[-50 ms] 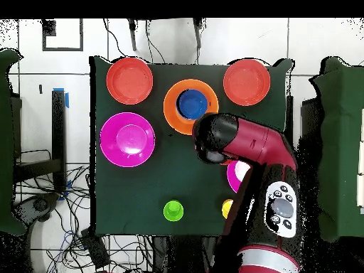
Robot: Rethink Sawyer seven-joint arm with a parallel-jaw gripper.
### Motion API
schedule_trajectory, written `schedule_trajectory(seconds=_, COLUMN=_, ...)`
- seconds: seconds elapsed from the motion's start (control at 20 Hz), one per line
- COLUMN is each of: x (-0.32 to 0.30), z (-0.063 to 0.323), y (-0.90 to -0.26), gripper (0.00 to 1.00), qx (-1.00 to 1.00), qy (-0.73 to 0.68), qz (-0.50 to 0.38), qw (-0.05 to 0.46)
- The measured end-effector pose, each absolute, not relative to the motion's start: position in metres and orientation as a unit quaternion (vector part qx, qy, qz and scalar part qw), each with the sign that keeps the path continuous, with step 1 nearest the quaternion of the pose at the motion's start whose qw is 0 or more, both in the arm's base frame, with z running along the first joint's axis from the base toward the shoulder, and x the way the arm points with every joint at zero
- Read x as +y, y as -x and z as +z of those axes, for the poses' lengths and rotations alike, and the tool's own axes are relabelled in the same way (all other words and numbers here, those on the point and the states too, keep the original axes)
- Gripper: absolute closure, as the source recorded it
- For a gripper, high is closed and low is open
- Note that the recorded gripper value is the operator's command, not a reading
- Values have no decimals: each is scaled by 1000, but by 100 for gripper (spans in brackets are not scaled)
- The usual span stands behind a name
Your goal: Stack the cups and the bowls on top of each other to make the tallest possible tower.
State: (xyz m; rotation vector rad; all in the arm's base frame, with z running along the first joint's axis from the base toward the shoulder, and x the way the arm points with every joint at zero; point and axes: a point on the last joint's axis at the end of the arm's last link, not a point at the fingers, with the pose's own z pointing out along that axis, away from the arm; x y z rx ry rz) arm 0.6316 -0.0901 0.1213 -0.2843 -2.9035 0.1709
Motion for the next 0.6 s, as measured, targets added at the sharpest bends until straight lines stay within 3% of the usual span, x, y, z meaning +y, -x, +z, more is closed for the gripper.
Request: schedule_trajectory(seconds=0.6, x=-97, z=141, y=-670, gripper=100, qx=-990, qy=91, qz=69, qw=79)
